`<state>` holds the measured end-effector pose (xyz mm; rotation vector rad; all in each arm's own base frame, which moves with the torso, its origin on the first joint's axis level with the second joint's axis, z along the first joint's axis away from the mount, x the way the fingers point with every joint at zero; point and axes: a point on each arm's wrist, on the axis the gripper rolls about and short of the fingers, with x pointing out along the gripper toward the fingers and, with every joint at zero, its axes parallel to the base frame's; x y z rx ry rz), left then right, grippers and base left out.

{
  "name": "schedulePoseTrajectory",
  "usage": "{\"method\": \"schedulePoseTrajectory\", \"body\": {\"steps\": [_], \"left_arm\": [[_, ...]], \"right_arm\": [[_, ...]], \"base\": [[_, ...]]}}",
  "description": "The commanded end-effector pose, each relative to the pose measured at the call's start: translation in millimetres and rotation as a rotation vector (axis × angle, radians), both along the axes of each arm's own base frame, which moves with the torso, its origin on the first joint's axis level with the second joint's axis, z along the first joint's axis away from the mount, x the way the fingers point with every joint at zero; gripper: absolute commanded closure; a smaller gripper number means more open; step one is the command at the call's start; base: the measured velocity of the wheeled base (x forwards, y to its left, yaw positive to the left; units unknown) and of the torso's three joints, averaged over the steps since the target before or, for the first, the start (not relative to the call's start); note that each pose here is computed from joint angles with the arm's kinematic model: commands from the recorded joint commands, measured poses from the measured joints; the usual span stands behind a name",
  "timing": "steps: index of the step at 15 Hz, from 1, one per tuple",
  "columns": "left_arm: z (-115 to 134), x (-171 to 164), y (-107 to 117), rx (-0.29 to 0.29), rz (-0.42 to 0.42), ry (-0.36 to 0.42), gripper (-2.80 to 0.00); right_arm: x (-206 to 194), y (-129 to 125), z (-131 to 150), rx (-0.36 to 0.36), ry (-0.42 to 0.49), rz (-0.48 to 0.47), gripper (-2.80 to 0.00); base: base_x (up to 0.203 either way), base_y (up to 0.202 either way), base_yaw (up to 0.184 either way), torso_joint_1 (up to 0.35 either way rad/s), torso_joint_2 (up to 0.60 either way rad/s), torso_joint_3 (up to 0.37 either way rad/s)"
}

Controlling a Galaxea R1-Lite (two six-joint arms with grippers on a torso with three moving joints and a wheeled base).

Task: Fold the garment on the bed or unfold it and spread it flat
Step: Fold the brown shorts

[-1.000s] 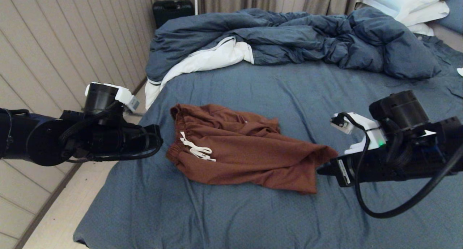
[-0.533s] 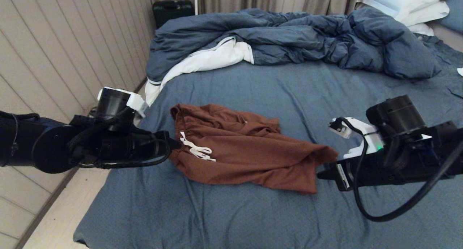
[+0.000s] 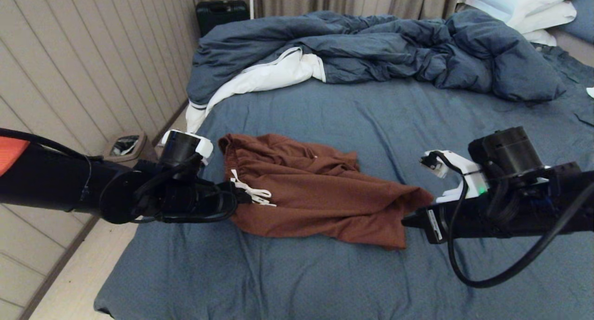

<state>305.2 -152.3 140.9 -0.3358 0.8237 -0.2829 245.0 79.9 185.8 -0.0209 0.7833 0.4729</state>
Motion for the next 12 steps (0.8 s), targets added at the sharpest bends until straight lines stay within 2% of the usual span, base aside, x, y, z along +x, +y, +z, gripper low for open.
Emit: {"method": "schedulePoseTrajectory", "body": {"steps": [1, 7, 12], "left_arm": [[-4.5, 3.6, -1.3, 0.006, 0.007, 0.009, 0.00], [3.2, 10.7, 6.6, -0.019, 0.055, -0.011, 0.00], [6.0, 10.2, 7.5, -0.028, 0.063, -0.014, 0.00]], "right_arm": [[0.3, 0.2, -1.9, -0.001, 0.008, 0.001, 0.00], [0.2, 0.2, -2.1, 0.001, 0.009, 0.001, 0.00], [2.0, 2.8, -5.4, 0.019, 0.035, 0.024, 0.00]], "base": [[0.000, 0.000, 0.000, 0.000, 0.00, 0.000], [0.000, 0.000, 0.000, 0.000, 0.00, 0.000], [0.000, 0.000, 0.000, 0.000, 0.00, 0.000]]}}
